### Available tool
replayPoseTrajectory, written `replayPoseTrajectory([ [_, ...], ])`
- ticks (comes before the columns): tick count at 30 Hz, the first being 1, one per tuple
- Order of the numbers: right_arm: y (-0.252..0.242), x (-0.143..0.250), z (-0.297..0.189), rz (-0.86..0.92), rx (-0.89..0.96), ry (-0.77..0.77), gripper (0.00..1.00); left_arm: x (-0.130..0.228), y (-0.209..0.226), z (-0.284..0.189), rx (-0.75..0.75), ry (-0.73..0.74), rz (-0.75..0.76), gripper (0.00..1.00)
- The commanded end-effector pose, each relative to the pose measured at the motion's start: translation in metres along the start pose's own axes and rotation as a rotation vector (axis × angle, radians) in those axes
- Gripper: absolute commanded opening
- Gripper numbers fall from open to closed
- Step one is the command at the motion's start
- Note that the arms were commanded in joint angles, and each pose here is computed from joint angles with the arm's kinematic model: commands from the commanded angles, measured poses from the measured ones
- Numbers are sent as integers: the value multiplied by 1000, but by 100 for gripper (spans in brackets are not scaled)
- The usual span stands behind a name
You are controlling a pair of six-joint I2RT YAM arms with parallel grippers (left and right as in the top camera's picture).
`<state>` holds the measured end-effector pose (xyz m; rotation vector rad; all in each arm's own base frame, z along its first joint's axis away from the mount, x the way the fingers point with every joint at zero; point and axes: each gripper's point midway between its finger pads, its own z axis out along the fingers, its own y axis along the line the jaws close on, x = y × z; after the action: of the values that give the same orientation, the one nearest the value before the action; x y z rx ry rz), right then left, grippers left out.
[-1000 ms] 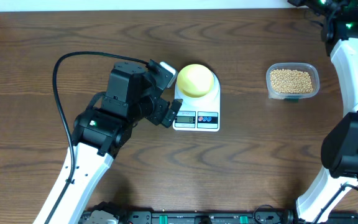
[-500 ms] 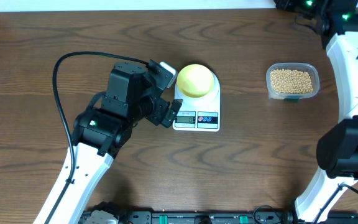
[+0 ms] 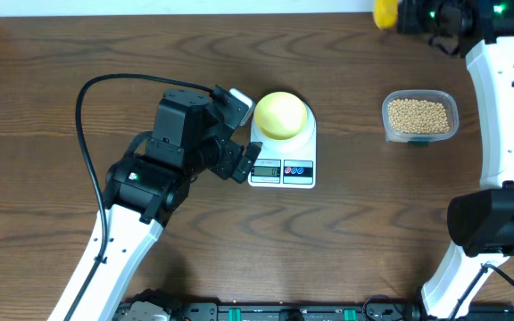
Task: Scoop item into bowl and weigh 50g on scale
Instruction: 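Swing the right gripper with the scoop over the soybean tub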
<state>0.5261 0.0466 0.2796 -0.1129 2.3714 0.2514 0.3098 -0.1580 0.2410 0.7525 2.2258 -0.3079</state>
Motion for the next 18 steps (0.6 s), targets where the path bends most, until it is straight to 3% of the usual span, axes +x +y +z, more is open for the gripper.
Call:
replayPoseTrajectory([
  [1,-25,4,-9,-46,113,27,1,3,-1,2,13,7,3,100],
  [18,-50,63,-22,2,206,270,1,3,-1,2,13,7,3,100],
])
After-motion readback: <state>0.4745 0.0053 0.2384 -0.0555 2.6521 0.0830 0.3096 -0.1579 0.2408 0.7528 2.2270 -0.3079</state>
